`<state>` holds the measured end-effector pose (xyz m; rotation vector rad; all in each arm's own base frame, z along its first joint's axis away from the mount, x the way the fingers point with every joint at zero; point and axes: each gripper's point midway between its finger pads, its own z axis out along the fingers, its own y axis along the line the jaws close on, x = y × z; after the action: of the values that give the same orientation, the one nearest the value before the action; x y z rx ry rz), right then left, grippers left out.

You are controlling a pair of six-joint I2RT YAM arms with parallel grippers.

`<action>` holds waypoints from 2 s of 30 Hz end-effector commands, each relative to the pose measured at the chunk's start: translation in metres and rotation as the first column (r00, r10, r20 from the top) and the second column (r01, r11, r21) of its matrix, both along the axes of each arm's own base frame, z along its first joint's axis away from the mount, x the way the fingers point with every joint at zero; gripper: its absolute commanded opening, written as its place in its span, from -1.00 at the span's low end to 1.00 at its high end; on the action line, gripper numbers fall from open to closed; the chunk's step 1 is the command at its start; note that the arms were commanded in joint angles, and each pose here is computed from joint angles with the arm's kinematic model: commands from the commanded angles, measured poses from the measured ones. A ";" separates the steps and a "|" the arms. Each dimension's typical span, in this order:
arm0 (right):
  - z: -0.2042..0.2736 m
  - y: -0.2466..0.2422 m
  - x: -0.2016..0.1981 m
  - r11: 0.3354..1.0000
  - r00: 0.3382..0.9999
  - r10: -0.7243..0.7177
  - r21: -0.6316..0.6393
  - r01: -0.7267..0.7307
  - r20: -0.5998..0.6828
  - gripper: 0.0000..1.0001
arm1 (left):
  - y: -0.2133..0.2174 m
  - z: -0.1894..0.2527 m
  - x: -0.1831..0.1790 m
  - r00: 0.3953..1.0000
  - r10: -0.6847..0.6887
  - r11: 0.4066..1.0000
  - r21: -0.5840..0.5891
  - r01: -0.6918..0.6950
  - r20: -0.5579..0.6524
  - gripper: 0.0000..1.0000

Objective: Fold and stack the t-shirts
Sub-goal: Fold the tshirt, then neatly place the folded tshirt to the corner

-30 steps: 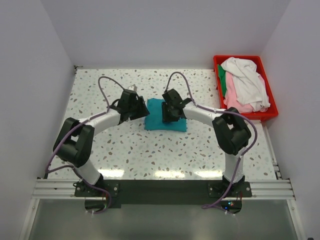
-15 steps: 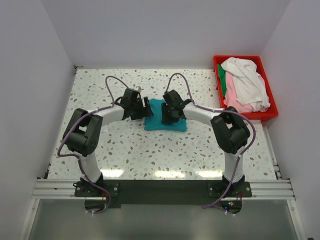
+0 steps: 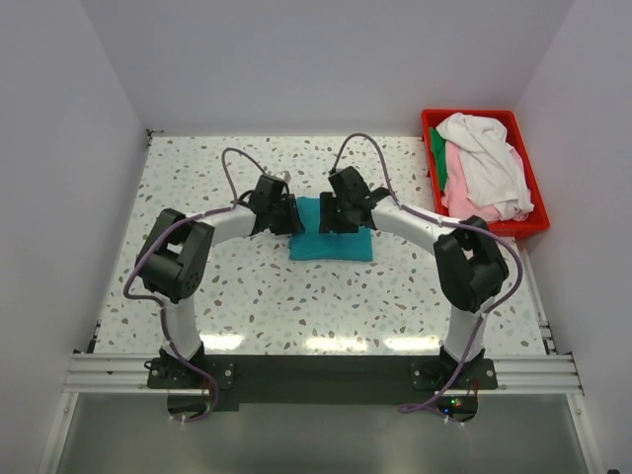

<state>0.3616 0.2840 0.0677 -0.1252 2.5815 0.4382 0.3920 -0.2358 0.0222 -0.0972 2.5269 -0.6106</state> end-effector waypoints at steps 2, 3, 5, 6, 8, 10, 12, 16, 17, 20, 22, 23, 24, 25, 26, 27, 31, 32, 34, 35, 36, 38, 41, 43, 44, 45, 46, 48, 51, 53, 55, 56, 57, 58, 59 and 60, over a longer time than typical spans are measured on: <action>0.066 0.003 0.012 0.997 0.993 -0.001 0.079 -0.009 0.119 0.06 | 0.002 -0.024 -0.018 0.996 0.011 0.999 0.040 -0.007 -0.090 -0.56; 0.069 0.002 0.011 0.997 0.992 -0.003 0.083 -0.008 0.124 0.06 | 0.006 -0.022 -0.014 0.996 0.036 0.998 0.049 -0.032 -0.084 -0.64; 0.077 -0.001 0.007 0.996 0.990 -0.004 0.092 -0.009 0.138 0.06 | 0.013 -0.019 -0.011 0.991 0.091 0.995 0.042 -0.087 -0.094 -0.81; 0.079 -0.003 0.006 0.996 0.990 -0.005 0.091 -0.008 0.142 0.06 | 0.021 -0.013 -0.006 0.988 0.126 0.992 0.033 -0.124 -0.086 -0.93; 0.082 -0.007 0.001 0.996 0.989 -0.005 0.092 -0.009 0.147 0.06 | 0.038 -0.013 -0.007 0.970 0.222 0.975 0.035 -0.220 -0.095 -1.00; 0.084 -0.010 -0.003 0.995 0.989 -0.003 0.095 -0.011 0.151 0.06 | 0.065 -0.006 -0.012 0.944 0.317 0.948 0.035 -0.315 -0.093 -1.00; 0.085 -0.013 -0.010 0.995 0.988 0.000 0.097 -0.015 0.153 0.06 | 0.097 0.010 -0.009 0.894 0.443 0.896 0.016 -0.443 -0.066 -1.00; 0.080 -0.019 -0.019 0.996 0.989 0.003 0.089 -0.017 0.147 0.07 | 0.166 0.011 -0.040 0.764 0.640 0.768 0.058 -0.638 -0.076 -1.00; 0.080 -0.018 -0.023 0.994 0.990 0.021 0.102 -0.036 0.143 0.06 | 0.182 0.011 -0.049 0.728 0.682 0.732 0.077 -0.677 -0.077 -1.00; 0.081 -0.018 -0.029 0.992 0.990 0.028 0.121 -0.045 0.141 0.06 | 0.229 0.014 -0.078 0.604 0.793 0.609 0.103 -0.786 -0.077 -1.00; 0.083 -0.017 -0.032 0.989 0.989 0.036 0.135 -0.056 0.146 0.06 | 0.260 0.016 -0.098 0.508 0.859 0.512 0.099 -0.853 -0.069 -1.00; 0.083 -0.018 -0.033 0.989 0.989 0.035 0.140 -0.055 0.144 0.06 | 0.279 0.022 -0.108 0.444 0.894 0.447 0.096 -0.889 -0.054 -1.00; 0.083 -0.018 -0.035 0.988 0.989 0.038 0.143 -0.059 0.144 0.06 | 0.287 0.023 -0.115 0.413 0.909 0.416 0.098 -0.904 -0.052 -1.00; 0.083 -0.019 -0.037 0.988 0.989 0.040 0.143 -0.061 0.144 0.06 | 0.300 0.022 -0.127 0.358 0.932 0.361 0.098 -0.927 -0.053 -1.00; 0.083 -0.020 -0.038 0.988 0.989 0.039 0.145 -0.060 0.145 0.06 | 0.306 0.022 -0.133 0.331 0.942 0.335 0.098 -0.937 -0.054 -1.00; 0.083 -0.020 -0.040 0.988 0.988 0.040 0.144 -0.062 0.147 0.06 | 0.311 0.020 -0.140 0.303 0.951 0.308 0.104 -0.946 -0.057 -1.00; 0.087 -0.022 -0.044 0.985 0.987 0.043 0.158 -0.068 0.154 0.06 | 0.337 0.021 -0.162 0.176 0.983 0.181 0.101 -0.978 -0.061 -1.00; 0.090 -0.023 -0.045 0.984 0.986 0.044 0.161 -0.070 0.161 0.05 | 0.345 0.022 -0.169 0.132 0.989 0.137 0.091 -0.986 -0.067 -1.00; 0.092 -0.023 -0.048 0.983 0.985 0.047 0.168 -0.075 0.164 0.06 | 0.353 0.019 -0.180 0.083 0.994 0.090 0.092 -0.992 -0.077 -1.00; 0.095 -0.024 -0.048 0.982 0.984 0.048 0.171 -0.077 0.171 0.06 | 0.362 0.021 -0.185 0.041 0.996 0.047 0.073 -0.996 -0.083 -1.00; 0.095 -0.024 -0.049 0.983 0.984 0.047 0.170 -0.076 0.172 0.06 | 0.366 0.020 -0.190 0.021 0.996 0.027 0.069 -0.997 -0.089 -1.00; 0.099 -0.024 -0.050 0.981 0.983 0.049 0.177 -0.081 0.180 0.05 | 0.377 0.019 -0.201 -0.034 0.994 -0.027 0.060 -0.998 -0.106 -1.00; 0.101 -0.023 -0.051 0.979 0.982 0.050 0.186 -0.084 0.183 0.05 | 0.386 0.014 -0.212 -0.072 0.988 -0.065 0.058 -0.996 -0.137 -1.00; 0.101 -0.023 -0.053 0.978 0.982 0.054 0.187 -0.088 0.180 0.05 | 0.390 0.012 -0.219 -0.093 0.985 -0.085 0.064 -0.994 -0.148 -1.00; 0.101 -0.023 -0.052 0.978 0.982 0.053 0.190 -0.087 0.180 0.05 | 0.393 0.012 -0.224 -0.117 0.981 -0.109 0.059 -0.992 -0.156 -1.00; 0.100 -0.022 -0.052 0.978 0.982 0.055 0.191 -0.090 0.181 0.05 | 0.395 0.010 -0.228 -0.133 0.978 -0.125 0.059 -0.990 -0.160 -1.00; 0.099 -0.023 -0.053 0.978 0.983 0.054 0.190 -0.088 0.178 0.04 | 0.399 0.010 -0.233 -0.153 0.974 -0.146 0.051 -0.988 -0.167 -1.00; 0.097 -0.022 -0.054 0.977 0.983 0.058 0.191 -0.091 0.172 0.05 | 0.398 0.005 -0.239 -0.175 0.967 -0.168 0.054 -0.984 -0.185 -1.00; 0.096 -0.021 -0.054 0.977 0.983 0.059 0.192 -0.092 0.171 0.04 | 0.398 0.003 -0.247 -0.203 0.957 -0.197 0.046 -0.979 -0.206 -0.96; 0.096 -0.022 -0.054 0.977 0.984 0.058 0.191 -0.091 0.171 0.04 | 0.401 0.005 -0.252 -0.227 0.952 -0.224 0.039 -0.974 -0.204 -0.92; 0.094 -0.022 -0.053 0.979 0.984 0.058 0.185 -0.089 0.171 0.04 | 0.401 0.006 -0.255 -0.241 0.950 -0.241 0.027 -0.970 -0.201 -0.90; 0.093 -0.022 -0.053 0.979 0.984 0.059 0.183 -0.090 0.170 0.04 | 0.399 0.004 -0.256 -0.244 0.947 -0.244 0.026 -0.969 -0.208 -0.89; 0.092 -0.023 -0.054 0.980 0.984 0.058 0.181 -0.089 0.168 0.05 | 0.397 0.004 -0.255 -0.250 0.944 -0.252 0.017 -0.967 -0.217 -0.89; 0.091 -0.023 -0.054 0.980 0.984 0.058 0.180 -0.089 0.167 0.04 | 0.394 0.003 -0.256 -0.258 0.938 -0.261 0.020 -0.965 -0.232 -0.89; 0.090 -0.023 -0.054 0.980 0.985 0.061 0.177 -0.090 0.164 0.05 | 0.392 0.003 -0.256 -0.262 0.935 -0.268 0.009 -0.963 -0.241 -0.89; 0.088 -0.023 -0.054 0.981 0.985 0.060 0.175 -0.088 0.160 0.04 | 0.386 -0.001 -0.257 -0.268 0.928 -0.274 0.012 -0.962 -0.258 -0.90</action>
<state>0.3058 0.2558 0.1442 -0.1602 2.4280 0.6276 0.1360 0.1635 0.0260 -2.1537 1.4522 0.0200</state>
